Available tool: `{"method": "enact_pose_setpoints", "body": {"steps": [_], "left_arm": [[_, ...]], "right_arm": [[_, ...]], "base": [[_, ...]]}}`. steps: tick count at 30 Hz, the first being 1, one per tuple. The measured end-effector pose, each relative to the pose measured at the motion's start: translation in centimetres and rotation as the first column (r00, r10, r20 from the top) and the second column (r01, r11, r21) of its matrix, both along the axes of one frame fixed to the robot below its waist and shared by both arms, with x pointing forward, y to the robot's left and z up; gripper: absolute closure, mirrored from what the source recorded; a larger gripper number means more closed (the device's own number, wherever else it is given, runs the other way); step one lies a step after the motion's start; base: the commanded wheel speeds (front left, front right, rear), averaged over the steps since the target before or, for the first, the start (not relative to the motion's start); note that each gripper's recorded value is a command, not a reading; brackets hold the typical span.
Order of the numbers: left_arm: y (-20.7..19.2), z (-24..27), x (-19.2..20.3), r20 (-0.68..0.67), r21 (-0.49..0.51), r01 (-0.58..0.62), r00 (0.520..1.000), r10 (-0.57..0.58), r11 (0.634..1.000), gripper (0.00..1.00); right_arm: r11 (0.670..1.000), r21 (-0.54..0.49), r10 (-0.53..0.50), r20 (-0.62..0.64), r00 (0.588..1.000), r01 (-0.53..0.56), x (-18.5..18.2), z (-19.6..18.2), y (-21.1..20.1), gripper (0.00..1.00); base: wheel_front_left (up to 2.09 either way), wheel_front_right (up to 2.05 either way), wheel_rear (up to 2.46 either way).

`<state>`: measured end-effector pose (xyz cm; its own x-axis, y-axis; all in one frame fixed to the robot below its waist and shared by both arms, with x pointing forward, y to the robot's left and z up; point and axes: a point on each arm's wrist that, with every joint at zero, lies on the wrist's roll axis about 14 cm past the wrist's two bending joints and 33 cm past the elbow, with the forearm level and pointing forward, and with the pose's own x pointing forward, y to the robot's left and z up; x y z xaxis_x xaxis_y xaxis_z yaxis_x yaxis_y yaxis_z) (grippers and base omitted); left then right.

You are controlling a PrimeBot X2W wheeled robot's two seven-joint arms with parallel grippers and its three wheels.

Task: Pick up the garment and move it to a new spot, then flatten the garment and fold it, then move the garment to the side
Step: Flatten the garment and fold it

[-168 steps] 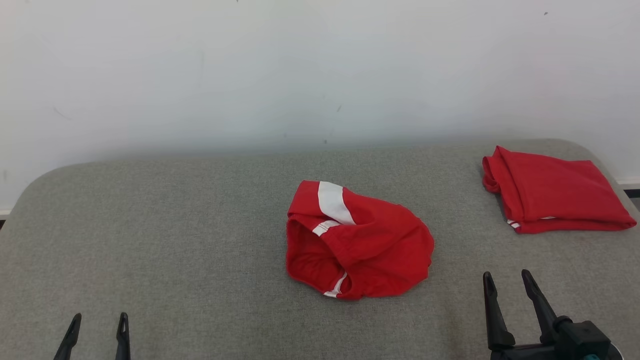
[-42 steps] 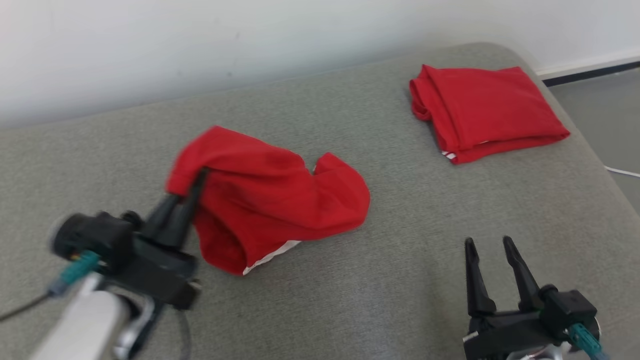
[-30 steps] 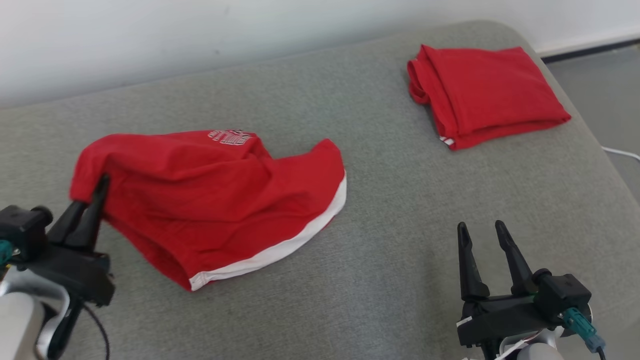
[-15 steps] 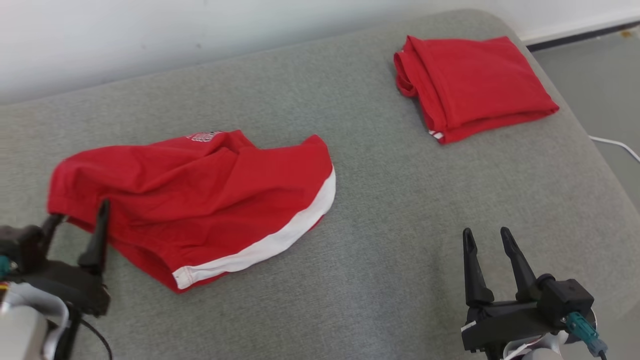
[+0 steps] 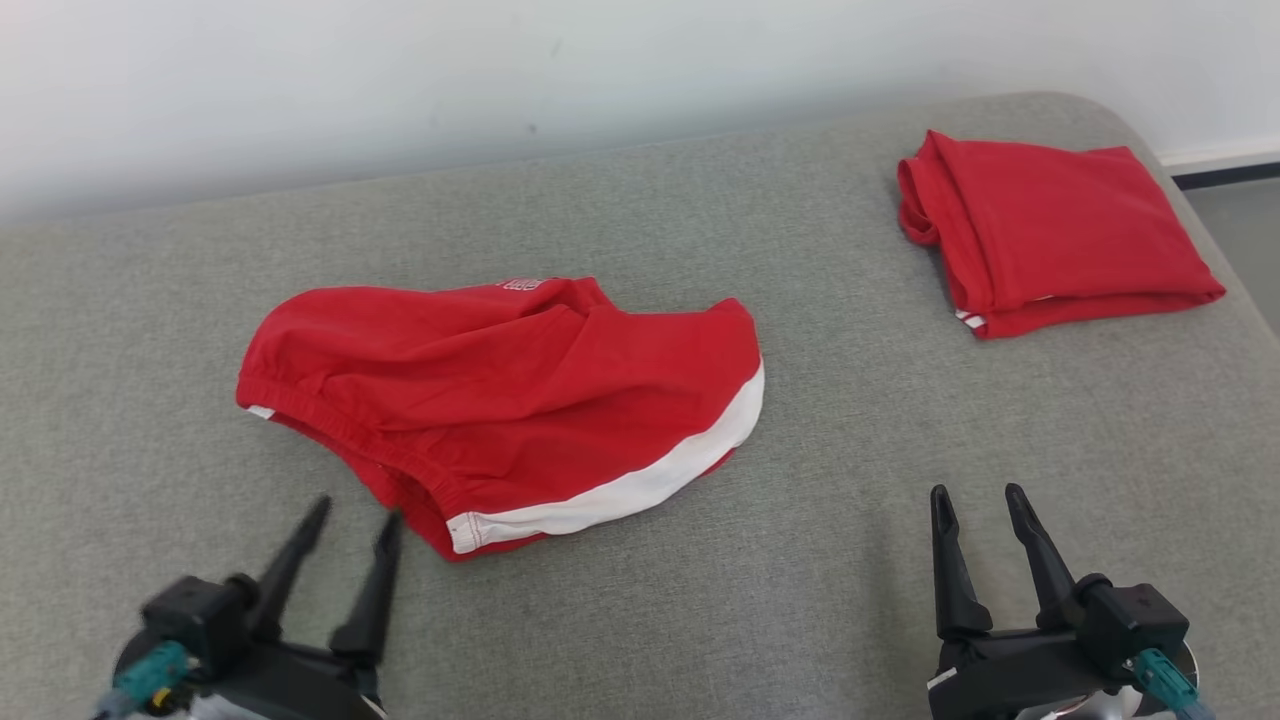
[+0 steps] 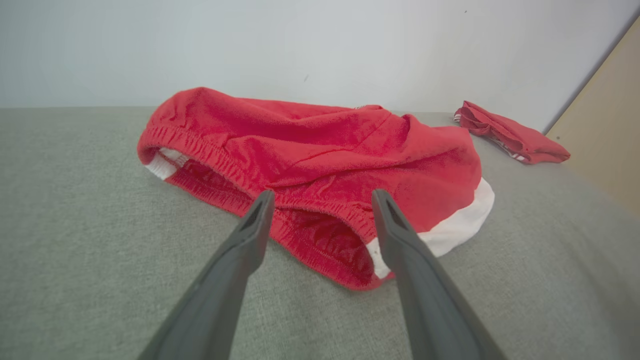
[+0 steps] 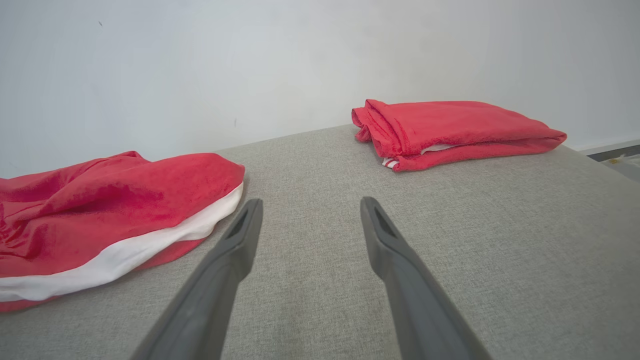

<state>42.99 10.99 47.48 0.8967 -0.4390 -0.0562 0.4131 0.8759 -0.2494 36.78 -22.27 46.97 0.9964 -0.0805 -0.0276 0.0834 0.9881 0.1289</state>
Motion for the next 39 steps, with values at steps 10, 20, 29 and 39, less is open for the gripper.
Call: {"method": "enact_pose_setpoints", "body": {"steps": [10, 20, 29, 39], "left_arm": [[-3.6, -3.4, -1.5, -0.116, -0.019, 0.087, 0.989, -0.088, 0.996, 0.00], [-5.8, -5.5, -1.1, -0.164, -0.030, 0.129, 0.978, -0.132, 0.991, 0.60], [-5.5, -4.3, -1.4, -0.135, -0.047, 0.109, 0.984, -0.114, 0.993, 1.00], [0.6, -5.2, -5.7, -0.188, -0.045, -0.037, 0.982, 0.028, 0.998, 1.00]], "right_arm": [[1.000, -0.020, -0.019, -0.009, 1.000, 0.019, -0.1, -0.2, -0.8, 0.00], [0.997, -0.035, -0.063, -0.011, 0.998, 0.062, -1.1, 0.0, -2.1, 0.00], [0.998, -0.039, -0.041, -0.008, 0.999, 0.041, -1.0, 0.0, -1.5, 0.00], [0.999, -0.016, 0.035, -0.003, 0.999, -0.035, -0.1, -0.1, 1.0, 0.00]], "base": [[0.00, 0.00, 0.00], [0.00, 0.00, 0.00], [0.00, 0.00, 0.00], [0.00, 0.00, 0.00]]}}
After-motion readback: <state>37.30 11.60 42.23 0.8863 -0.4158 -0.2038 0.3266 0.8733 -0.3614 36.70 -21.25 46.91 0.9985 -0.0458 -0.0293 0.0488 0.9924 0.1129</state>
